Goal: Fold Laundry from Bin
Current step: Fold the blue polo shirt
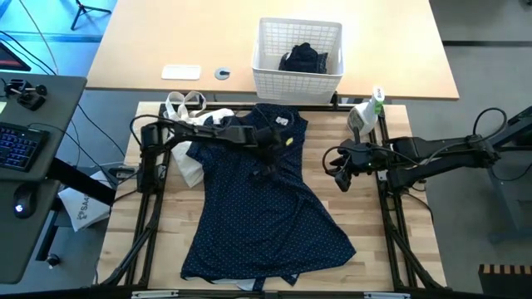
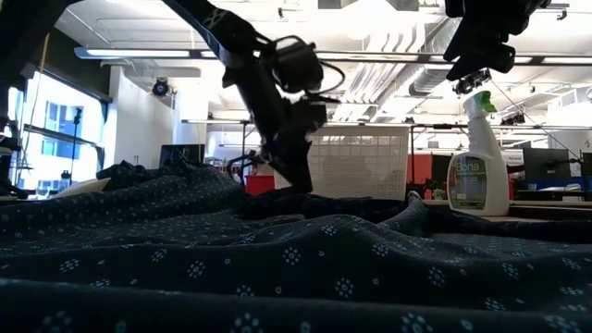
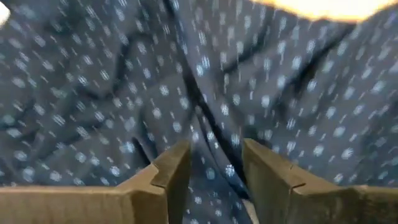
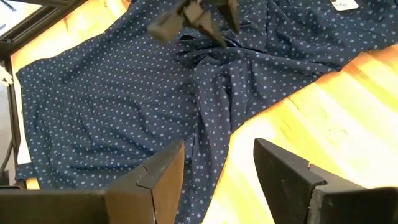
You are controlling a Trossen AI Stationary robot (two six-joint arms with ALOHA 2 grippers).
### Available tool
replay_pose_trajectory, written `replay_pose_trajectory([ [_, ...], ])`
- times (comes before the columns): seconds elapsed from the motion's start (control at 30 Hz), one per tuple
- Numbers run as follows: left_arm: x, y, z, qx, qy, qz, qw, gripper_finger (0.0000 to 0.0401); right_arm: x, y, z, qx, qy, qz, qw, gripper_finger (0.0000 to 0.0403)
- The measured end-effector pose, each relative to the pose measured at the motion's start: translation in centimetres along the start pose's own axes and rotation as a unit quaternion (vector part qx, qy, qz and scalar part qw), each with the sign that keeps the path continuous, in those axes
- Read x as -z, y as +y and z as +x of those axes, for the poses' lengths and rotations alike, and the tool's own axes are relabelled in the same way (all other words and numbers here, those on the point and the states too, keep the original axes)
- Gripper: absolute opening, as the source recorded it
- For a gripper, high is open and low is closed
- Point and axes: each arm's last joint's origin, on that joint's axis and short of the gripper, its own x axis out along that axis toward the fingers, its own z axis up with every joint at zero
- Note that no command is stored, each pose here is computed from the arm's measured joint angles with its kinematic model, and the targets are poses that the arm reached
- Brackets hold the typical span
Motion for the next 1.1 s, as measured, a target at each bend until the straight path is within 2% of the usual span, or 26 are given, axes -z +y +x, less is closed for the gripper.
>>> replay_pose_trajectory([
  [0.1,0.4,-0.8,0.9,-0.02,0.015,0.02,0.999,0.0131,0.0,0.0,0.0,0.0,0.0,0.0,1.0,0.0188],
  [0.27,1.2,-1.9,0.7,-0.145,0.049,0.022,0.988,0.009,0.0,0.0,0.0,-0.001,0.001,0.004,1.0,0.0188],
  [0.47,1.2,-3.3,-1.0,-0.172,0.051,-0.001,0.984,0.0009,0.0,0.0,0.0,-0.003,-0.002,0.005,1.0,0.0188],
  [0.6,1.6,-4.7,-2.7,-0.225,0.037,-0.049,0.973,0.0003,-0.1,0.1,0.0,-0.005,-0.002,0.009,1.0,0.0188],
  [0.77,2.1,-6.0,-5.7,-0.25,-0.018,-0.131,0.959,0.0001,0.0,0.1,0.0,-0.008,0.001,0.01,1.0,0.0188],
  [0.97,5.4,-5.6,-7.2,-0.264,-0.04,-0.239,0.933,0.0,0.0,0.1,0.0,-0.008,0.002,0.0,1.0,0.0188],
  [1.1,7.9,-5.2,-7.1,-0.239,-0.031,-0.315,0.918,0.0002,0.0,0.1,0.0,-0.007,0.002,-0.01,1.0,0.0188],
])
